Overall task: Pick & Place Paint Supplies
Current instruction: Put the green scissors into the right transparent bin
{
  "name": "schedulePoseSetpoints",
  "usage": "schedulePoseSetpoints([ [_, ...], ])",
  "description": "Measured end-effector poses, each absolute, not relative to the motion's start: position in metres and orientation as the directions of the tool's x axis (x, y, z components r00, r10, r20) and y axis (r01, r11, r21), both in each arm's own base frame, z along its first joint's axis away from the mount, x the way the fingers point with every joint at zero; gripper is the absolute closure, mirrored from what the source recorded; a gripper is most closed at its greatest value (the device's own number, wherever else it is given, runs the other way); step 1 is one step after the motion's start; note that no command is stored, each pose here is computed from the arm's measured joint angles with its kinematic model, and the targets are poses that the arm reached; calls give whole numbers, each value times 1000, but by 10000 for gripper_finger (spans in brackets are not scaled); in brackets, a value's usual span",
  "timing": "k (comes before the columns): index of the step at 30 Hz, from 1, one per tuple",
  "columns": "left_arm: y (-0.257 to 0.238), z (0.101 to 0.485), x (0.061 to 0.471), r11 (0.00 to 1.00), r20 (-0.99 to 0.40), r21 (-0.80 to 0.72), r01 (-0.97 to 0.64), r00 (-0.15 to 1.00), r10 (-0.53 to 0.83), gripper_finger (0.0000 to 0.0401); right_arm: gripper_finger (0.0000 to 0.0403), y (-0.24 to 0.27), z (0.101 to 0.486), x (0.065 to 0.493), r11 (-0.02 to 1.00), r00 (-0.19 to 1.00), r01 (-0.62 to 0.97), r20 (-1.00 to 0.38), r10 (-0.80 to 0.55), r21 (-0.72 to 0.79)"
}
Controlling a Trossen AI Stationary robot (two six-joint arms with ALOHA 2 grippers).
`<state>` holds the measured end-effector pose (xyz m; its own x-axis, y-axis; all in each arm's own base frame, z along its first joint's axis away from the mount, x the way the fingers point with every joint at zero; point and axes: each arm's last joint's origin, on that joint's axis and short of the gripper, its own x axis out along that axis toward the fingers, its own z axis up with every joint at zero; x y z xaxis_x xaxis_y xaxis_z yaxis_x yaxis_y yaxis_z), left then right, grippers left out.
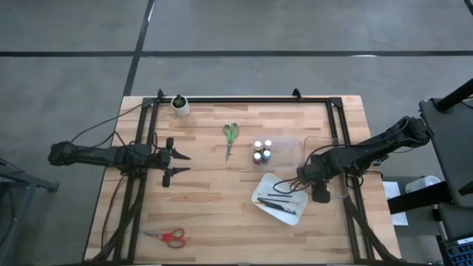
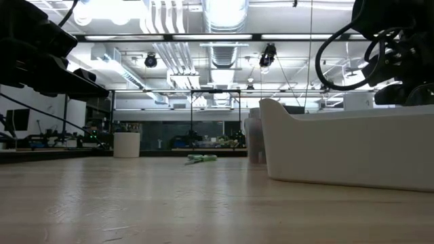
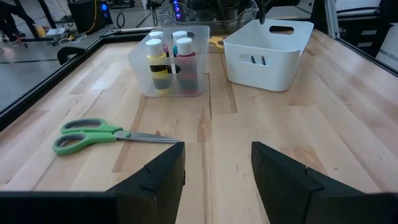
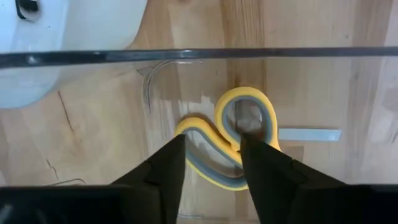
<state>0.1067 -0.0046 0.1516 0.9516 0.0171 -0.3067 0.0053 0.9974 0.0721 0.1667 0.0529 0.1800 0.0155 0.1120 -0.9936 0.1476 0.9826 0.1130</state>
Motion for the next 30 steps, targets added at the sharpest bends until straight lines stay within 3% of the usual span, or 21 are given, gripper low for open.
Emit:
schedulePoseSetpoints([
  [9, -5, 151, 107, 997, -307, 72, 6, 952, 17, 214, 231, 53, 182, 167, 982, 26, 150, -993, 115, 117],
  [18, -5, 152, 107, 997, -307, 72, 5, 952, 17, 214, 230, 53, 222, 174, 981, 157, 161, -984, 83, 108],
  [25, -5, 151, 107, 997, -307, 72, 5, 952, 17, 214, 230, 49, 266, 185, 977, 370, 211, -924, -97, -18],
  [30, -5, 152, 107, 997, -307, 72, 5, 952, 17, 214, 230, 47, 300, 202, 941, 565, 324, -778, -275, -98],
])
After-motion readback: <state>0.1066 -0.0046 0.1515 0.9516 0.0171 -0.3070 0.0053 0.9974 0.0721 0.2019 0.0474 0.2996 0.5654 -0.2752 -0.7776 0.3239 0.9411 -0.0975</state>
